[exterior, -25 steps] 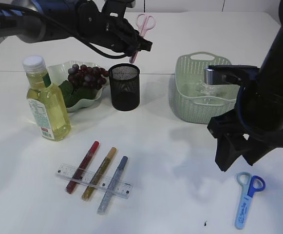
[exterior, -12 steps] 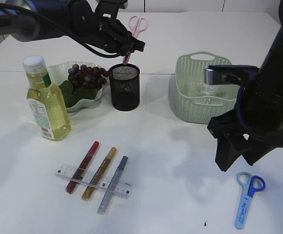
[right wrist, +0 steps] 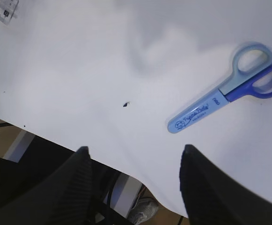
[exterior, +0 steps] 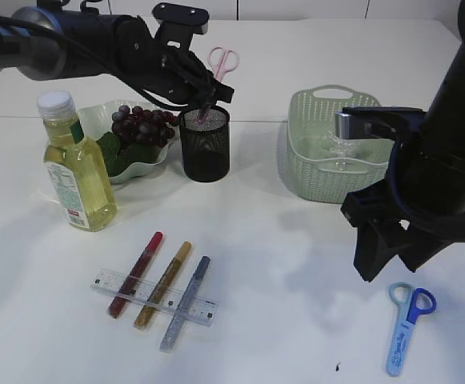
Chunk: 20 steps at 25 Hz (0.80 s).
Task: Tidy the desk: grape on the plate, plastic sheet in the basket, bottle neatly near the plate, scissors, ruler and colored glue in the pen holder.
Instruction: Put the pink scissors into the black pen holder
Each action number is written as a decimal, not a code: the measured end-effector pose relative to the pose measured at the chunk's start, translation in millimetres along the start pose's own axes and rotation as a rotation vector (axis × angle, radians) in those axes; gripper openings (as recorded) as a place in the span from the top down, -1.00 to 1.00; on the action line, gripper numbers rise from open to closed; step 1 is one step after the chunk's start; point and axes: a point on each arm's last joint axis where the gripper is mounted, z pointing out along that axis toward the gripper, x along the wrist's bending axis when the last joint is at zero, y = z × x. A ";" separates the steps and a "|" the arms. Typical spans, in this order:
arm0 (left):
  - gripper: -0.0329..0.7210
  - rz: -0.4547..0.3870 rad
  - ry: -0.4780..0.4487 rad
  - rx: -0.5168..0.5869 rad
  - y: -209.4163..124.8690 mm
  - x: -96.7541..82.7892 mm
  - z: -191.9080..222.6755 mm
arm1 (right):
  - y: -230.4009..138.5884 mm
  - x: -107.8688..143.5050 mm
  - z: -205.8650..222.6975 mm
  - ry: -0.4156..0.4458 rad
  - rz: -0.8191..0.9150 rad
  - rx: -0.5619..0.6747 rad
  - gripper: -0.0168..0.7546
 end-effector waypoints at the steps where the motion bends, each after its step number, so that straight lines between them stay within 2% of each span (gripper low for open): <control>1: 0.57 -0.001 0.002 0.001 -0.8 1.0 0.2 | 0.0 0.0 0.0 0.000 0.000 0.000 -0.26; 20: 0.57 -0.002 0.004 0.010 -9.7 1.7 10.0 | 0.0 -0.1 0.0 -0.002 -0.001 0.000 -0.26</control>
